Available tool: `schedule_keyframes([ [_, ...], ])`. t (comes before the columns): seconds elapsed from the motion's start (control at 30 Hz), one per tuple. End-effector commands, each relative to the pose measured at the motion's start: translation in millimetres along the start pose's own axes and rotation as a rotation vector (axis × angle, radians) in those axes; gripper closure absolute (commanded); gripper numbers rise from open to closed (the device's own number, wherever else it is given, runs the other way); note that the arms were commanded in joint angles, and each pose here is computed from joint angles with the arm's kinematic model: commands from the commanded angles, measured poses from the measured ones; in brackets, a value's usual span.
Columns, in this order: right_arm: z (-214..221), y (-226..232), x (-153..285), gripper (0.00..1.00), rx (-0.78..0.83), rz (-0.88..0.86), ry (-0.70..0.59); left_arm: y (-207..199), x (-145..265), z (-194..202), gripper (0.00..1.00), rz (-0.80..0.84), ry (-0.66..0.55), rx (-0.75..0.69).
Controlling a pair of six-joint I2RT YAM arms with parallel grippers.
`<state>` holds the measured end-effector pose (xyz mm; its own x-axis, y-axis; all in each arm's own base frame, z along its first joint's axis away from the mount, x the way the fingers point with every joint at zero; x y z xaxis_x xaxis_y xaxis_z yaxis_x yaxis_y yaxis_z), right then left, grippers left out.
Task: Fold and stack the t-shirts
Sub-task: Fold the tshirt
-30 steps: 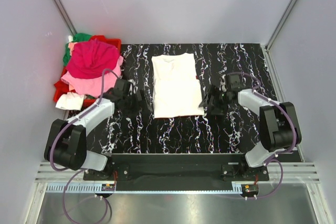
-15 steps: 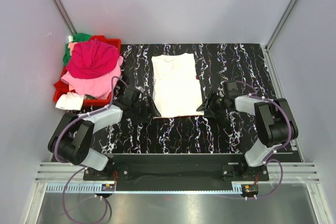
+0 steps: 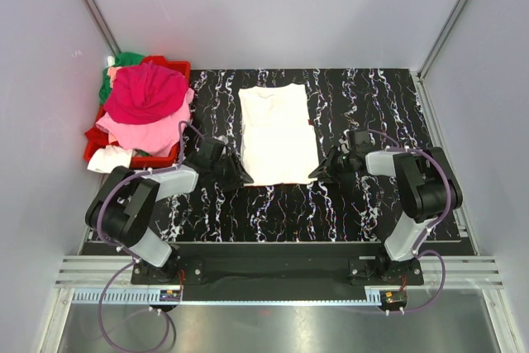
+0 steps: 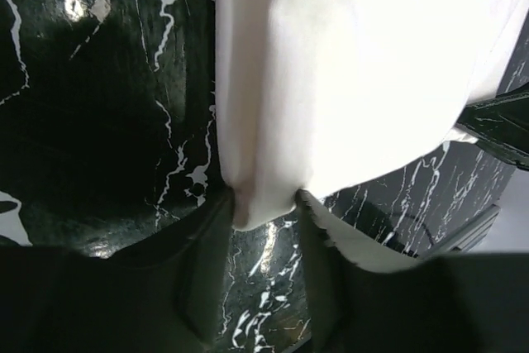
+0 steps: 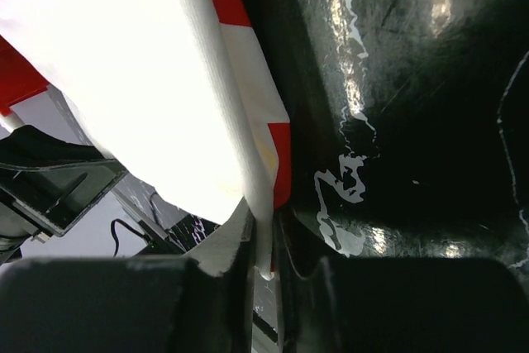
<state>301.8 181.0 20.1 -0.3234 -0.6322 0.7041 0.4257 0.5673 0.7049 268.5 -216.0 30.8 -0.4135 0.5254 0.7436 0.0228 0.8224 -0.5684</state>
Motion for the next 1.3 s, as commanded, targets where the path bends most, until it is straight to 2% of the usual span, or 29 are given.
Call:
schedule_keyframes([
  [0.0,-1.3,-14.0,-8.5,0.85,0.008,0.051,-0.02,27.6,-9.4,28.6,0.64,-0.083,0.078,0.018],
  [0.07,0.8,-15.2,-8.5,0.94,0.007,0.051,-0.014,24.8,-11.5,25.9,0.86,-0.07,0.07,0.011],
  [0.13,2.5,-13.3,-3.8,1.0,0.008,0.049,-0.017,22.4,-11.4,24.1,1.0,-0.073,0.068,0.001],
  [0.27,11.6,-10.3,14.5,1.0,-0.016,0.058,-0.039,16.6,5.7,35.6,1.0,-0.095,0.085,-0.018],
  [0.3,11.2,-4.2,25.0,1.0,-0.012,0.05,-0.073,10.2,15.3,32.9,1.0,-0.083,0.059,-0.033],
  [0.47,47.8,-25.2,68.3,1.0,-0.075,0.133,-0.104,-0.6,52.5,65.7,1.0,-0.072,0.086,-0.049],
  [0.5,53.1,-16.5,83.6,1.0,-0.055,0.09,-0.138,-5.9,64.8,68.2,1.0,-0.049,0.058,-0.059],
  [0.53,67.9,-30.2,90.2,1.0,-0.085,0.126,-0.117,-4.8,73.0,77.8,1.0,-0.06,0.077,-0.041],
  [0.57,75.5,-30.1,97.6,1.0,-0.102,0.115,-0.12,-16.2,86.3,81.2,1.0,-0.017,0.046,-0.066],
  [0.67,103.3,-17.8,133.9,1.0,-0.089,0.004,-0.155,-21.8,112.1,100.9,1.0,0.029,0.048,-0.054],
  [0.73,119.0,-18.9,149.4,1.0,-0.104,-0.01,-0.151,-21.8,125.0,112.9,1.0,0.036,0.065,-0.035],
  [0.87,137.5,-9.9,184.1,1.0,-0.081,-0.059,-0.192,-37.7,160.4,108.5,1.0,0.093,0.019,-0.046],
  [1.03,136.6,14.0,218.6,1.0,-0.024,-0.062,-0.258,-73.6,199.8,78.0,1.0,0.118,-0.04,-0.143],
  [1.13,125.4,24.9,228.4,1.0,0.004,-0.034,-0.305,-84.0,194.9,58.0,0.99,0.047,-0.039,-0.207],
  [1.27,110.3,31.5,226.7,1.0,0.01,0.004,-0.335,-104.8,183.5,41.5,0.99,0.059,-0.015,-0.258],
])
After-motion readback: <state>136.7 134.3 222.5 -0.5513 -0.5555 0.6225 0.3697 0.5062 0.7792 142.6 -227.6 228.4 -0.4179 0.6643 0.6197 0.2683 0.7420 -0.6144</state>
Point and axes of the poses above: each gripper's point midway between its finger pads, its own x axis back along the fingers, its own y axis along the line the jaws close on, z = x × y, the point moved 1 cm from there along x, back along the fingers, and after that the axes turned 11 degrees about -x, right-handed, at the moved point
